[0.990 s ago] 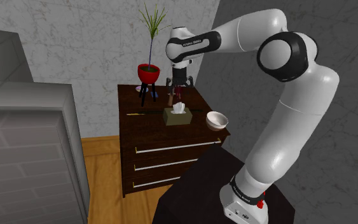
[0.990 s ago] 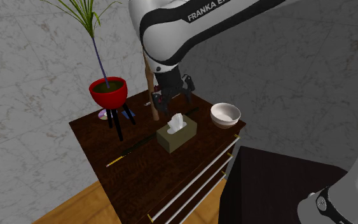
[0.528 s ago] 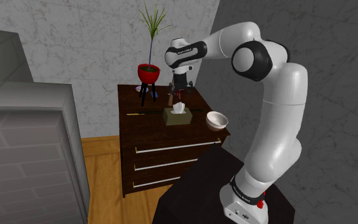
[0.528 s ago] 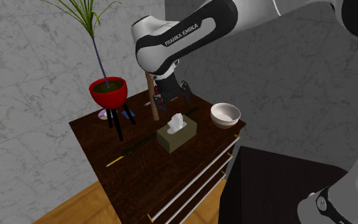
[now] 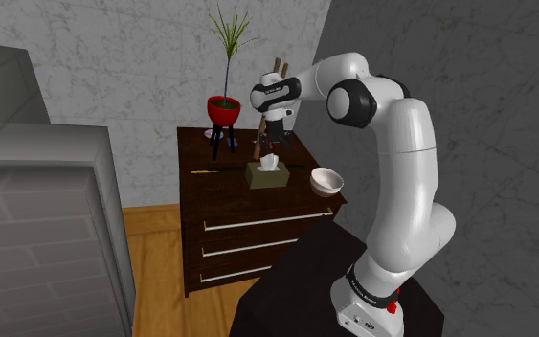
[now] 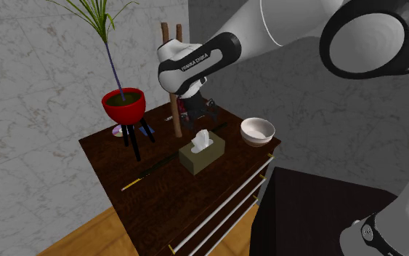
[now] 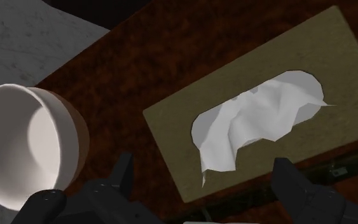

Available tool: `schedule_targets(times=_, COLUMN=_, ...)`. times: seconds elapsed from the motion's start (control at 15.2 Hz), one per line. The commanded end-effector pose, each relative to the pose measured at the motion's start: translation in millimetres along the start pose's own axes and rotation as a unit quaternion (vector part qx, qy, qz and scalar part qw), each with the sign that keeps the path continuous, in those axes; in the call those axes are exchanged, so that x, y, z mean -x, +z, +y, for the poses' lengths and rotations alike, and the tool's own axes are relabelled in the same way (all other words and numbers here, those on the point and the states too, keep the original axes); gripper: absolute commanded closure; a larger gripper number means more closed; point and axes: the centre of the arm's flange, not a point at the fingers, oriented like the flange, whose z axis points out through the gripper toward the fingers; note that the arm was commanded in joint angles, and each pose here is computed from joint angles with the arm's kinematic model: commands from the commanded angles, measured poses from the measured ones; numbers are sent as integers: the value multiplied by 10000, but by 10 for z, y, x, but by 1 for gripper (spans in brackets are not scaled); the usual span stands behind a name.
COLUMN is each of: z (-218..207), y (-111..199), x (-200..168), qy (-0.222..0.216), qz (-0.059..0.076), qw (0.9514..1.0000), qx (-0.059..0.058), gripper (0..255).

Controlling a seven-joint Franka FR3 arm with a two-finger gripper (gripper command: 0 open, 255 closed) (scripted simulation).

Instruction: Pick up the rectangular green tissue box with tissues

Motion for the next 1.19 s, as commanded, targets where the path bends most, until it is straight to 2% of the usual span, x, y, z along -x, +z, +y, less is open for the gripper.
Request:
schedule_targets(times=0.0, z=-36, y=100, x=-32, qy=15, qz=-4, qw=10000, qx=3, gripper=0)
schedule_targets(times=0.33, z=-105, y=273, x=-64, qy=15, qz=-4, qw=10000, qx=3, gripper=0)
schedule_targets(times=0.4, z=-106, y=279, x=-61, qy=14, qz=-5, qw=10000, qx=3, gripper=255)
schedule_targets(times=0.99, z=-105, y=273, x=-64, qy=15, qz=-4, qw=10000, qx=3, gripper=255)
schedule_targets(times=1.12, z=-67, y=176, x=-46, qy=15, qz=-4, qw=10000, qx=3, gripper=255)
